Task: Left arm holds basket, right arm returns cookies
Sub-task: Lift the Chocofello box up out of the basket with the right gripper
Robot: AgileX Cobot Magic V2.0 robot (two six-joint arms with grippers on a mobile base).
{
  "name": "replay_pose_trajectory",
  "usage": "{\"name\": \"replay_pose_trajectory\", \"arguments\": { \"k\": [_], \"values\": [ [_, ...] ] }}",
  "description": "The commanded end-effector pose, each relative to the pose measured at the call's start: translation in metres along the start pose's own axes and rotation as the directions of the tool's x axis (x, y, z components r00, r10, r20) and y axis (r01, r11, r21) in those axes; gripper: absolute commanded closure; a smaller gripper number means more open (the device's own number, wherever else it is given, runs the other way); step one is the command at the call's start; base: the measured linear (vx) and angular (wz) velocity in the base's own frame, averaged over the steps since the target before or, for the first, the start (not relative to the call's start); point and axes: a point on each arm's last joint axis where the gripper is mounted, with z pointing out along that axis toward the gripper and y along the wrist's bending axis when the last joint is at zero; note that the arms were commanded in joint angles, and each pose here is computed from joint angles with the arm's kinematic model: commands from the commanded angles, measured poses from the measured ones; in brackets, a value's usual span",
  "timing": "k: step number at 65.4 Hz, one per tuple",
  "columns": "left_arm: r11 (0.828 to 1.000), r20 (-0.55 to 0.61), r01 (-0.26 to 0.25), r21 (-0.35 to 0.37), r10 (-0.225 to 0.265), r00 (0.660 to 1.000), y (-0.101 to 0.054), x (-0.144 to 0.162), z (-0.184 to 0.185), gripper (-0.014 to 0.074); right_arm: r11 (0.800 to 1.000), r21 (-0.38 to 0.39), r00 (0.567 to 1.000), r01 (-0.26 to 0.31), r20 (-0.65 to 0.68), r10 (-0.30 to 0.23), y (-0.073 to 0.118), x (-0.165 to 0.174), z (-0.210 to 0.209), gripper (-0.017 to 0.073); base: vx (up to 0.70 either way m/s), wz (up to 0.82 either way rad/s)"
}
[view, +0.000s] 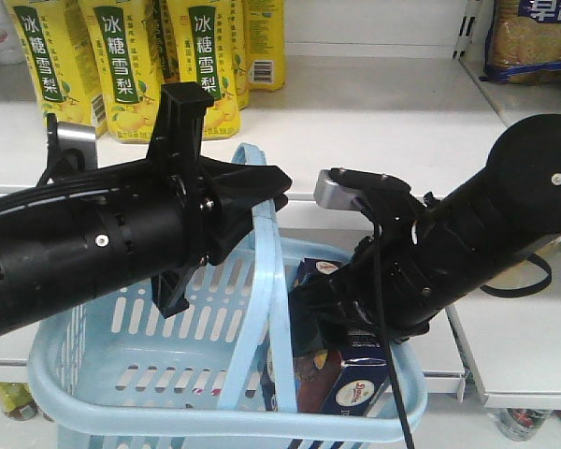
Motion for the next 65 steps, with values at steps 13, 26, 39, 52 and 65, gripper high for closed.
{"name": "replay_pose_trajectory", "arguments": {
  "k": [13, 26, 39, 52, 65],
  "values": [
    [0.997, 0.029, -0.02, 0.07, 0.018, 0.999, -0.021, -0.003, -0.01, 0.0596, 1.0, -0.019, 0.998, 0.016, 0.057, -0.015, 0.005, -0.007, -0.007, 0.0321, 0.0, 0.0],
    [0.997, 0.029, -0.02, 0.07, 0.018, 0.999, -0.021, -0.003, -0.01, 0.0596, 1.0, -0.015, 0.998, 0.021, 0.054, -0.02, 0.005, -0.007, -0.007, 0.054, 0.0, 0.0],
    [0.997, 0.029, -0.02, 0.07, 0.018, 0.999, -0.021, -0.003, -0.01, 0.0596, 1.0, -0.014, 0.998, 0.025, 0.05, -0.024, 0.005, -0.006, -0.008, 0.0571, 0.0, 0.0],
    [0.997, 0.029, -0.02, 0.07, 0.018, 0.999, -0.021, -0.003, -0.01, 0.0596, 0.999, -0.026, 0.997, 0.032, 0.07, -0.03, 0.008, -0.002, -0.016, 0.057, 0.0, 0.0],
    [0.997, 0.029, -0.02, 0.07, 0.018, 0.999, -0.021, -0.003, -0.01, 0.0596, 0.998, -0.05, 0.994, 0.039, 0.103, -0.034, 0.013, 0.004, -0.031, 0.057, 0.0, 0.0]
  ]
}}
